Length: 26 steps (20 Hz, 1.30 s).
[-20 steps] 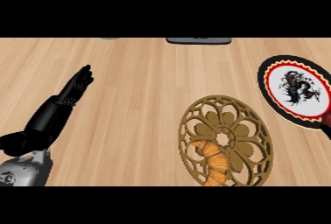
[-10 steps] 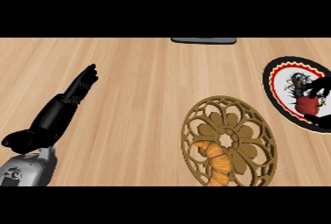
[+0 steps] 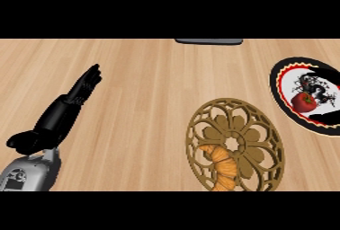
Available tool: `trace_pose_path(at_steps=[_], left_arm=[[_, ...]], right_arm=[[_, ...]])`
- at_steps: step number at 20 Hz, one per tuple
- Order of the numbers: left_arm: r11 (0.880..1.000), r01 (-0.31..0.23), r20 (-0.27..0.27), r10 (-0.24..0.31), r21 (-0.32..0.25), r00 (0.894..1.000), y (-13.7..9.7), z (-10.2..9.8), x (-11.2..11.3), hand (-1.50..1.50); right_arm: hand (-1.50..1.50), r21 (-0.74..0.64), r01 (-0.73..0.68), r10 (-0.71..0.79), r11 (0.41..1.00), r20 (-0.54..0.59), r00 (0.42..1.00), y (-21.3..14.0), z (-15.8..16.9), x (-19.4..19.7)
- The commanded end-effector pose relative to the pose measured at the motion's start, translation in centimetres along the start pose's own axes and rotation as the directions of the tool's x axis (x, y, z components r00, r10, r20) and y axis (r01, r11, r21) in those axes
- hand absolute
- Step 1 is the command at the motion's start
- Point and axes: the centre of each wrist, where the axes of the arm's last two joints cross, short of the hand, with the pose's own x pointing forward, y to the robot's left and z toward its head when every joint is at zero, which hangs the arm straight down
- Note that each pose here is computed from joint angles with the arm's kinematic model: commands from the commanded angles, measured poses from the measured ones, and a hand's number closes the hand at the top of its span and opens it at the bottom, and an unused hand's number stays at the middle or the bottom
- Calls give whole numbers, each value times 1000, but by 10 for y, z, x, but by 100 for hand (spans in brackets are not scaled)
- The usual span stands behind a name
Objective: Pick the bell pepper from the placemat and place it in the plate
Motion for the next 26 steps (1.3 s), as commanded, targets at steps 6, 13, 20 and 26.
trace_pose_path(at_steps=[6,13,20,26], left_arm=[[1000,-5,-30,5,2,1000,1,6,-7,0],[1000,8,-13,-8,25,1000,5,0,1,0],[1000,3,-1,-3,17,1000,6,-1,4,0],[1000,9,-5,-9,-4,1000,7,12,1,0]], right_arm=[[-150,-42,361,-350,931,169,921,-9,-3,-4],[-150,-19,671,-667,741,100,738,-42,23,-20],[-150,9,758,-755,653,93,649,-86,39,-26],[-150,-16,742,-739,670,83,668,-112,63,-31]])
